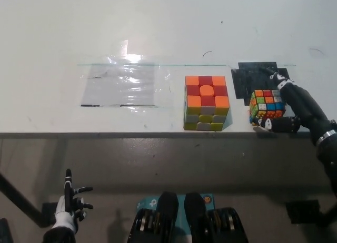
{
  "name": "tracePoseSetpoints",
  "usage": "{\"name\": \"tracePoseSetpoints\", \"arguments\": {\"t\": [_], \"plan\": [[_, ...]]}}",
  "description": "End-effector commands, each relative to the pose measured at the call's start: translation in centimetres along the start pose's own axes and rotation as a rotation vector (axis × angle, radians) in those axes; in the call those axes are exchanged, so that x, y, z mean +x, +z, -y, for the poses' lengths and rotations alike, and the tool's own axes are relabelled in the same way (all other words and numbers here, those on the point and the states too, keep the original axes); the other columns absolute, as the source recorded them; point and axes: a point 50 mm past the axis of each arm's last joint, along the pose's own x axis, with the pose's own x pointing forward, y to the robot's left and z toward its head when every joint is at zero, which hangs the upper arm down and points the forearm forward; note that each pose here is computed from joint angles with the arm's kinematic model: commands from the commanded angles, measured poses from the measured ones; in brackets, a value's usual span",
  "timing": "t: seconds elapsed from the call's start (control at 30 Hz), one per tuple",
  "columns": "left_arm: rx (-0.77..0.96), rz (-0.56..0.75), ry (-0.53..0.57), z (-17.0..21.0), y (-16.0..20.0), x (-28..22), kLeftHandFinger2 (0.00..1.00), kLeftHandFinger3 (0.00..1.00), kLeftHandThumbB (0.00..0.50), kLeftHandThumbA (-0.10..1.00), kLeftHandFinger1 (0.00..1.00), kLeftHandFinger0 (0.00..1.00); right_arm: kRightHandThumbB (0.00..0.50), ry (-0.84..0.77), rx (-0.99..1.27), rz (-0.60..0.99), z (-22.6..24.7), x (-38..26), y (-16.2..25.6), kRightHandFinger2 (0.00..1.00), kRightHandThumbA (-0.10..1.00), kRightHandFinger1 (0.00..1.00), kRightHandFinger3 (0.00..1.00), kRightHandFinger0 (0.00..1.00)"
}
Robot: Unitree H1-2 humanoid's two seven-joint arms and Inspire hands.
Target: The robot uses its right hand to pick up the small cube kept on the middle on the desk and place it on the bigger cube kept next to it
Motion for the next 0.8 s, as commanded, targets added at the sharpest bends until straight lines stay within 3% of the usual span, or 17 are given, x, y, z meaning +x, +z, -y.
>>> {"name": "tracePoseSetpoints", "arguments": {"t": [0.0,0.07,0.23,0.33,0.53,0.57,0.67,0.7,0.73,0.77], "plan": [[0.008,0.101,0.007,-0.1,3.5,1.2,0.0,0.0,0.5,1.0,0.23,0.0,0.447,-0.033,-0.061,0.079,1.5,1.5,1.2,1.0,0.83,1.0,1.0,1.0],[-0.001,0.093,0.01,-0.2,3.6,1.3,0.02,0.02,0.5,1.0,0.24,0.01,0.421,-0.005,-0.064,0.056,0.7,1.6,0.5,1.0,0.78,1.0,1.0,1.0],[-0.01,0.103,0.011,0.2,4.7,1.7,0.02,0.03,0.5,1.0,0.23,0.01,0.451,0.021,-0.07,0.036,0.1,1.9,-0.3,1.0,0.81,1.0,1.0,1.0],[0.009,0.109,0.015,0.2,4.9,1.7,0.01,0.01,0.5,1.0,0.22,0.0,0.433,0.051,-0.076,0.031,-0.5,1.8,-0.5,1.0,0.81,1.0,1.0,1.0],[0.005,0.115,0.015,0.2,5.0,1.7,0.03,0.0,0.5,1.0,0.23,0.0,0.364,0.112,-0.102,0.034,-1.2,1.8,-0.8,1.0,0.77,1.0,1.0,1.0],[0.007,0.114,0.017,0.1,5.0,1.7,0.02,0.0,0.5,1.0,0.23,0.0,0.325,0.114,-0.108,0.045,-1.2,1.8,-0.8,1.0,0.69,1.0,1.0,1.0],[0.009,0.119,0.015,0.2,5.1,1.8,0.04,0.01,0.5,1.0,0.26,0.0,0.251,0.108,-0.154,0.08,-1.1,2.0,-0.6,1.0,0.62,1.0,1.0,1.0],[0.015,0.127,0.014,0.1,5.1,1.8,0.04,0.01,0.5,1.0,0.26,0.0,0.23,0.106,-0.162,0.081,-1.0,2.0,-0.5,1.0,0.58,0.94,1.0,0.8],[0.014,0.128,0.012,0.1,5.1,1.8,0.05,0.02,0.5,1.0,0.27,0.01,0.162,0.105,-0.161,0.08,-1.0,2.0,-0.4,1.0,0.53,0.78,1.0,0.68],[0.013,0.129,0.009,0.1,5.2,1.8,0.05,0.02,0.5,1.0,0.27,0.01,0.168,0.101,-0.159,0.08,-0.9,2.1,-0.2,1.0,0.5,0.73,1.0,0.64]]}}
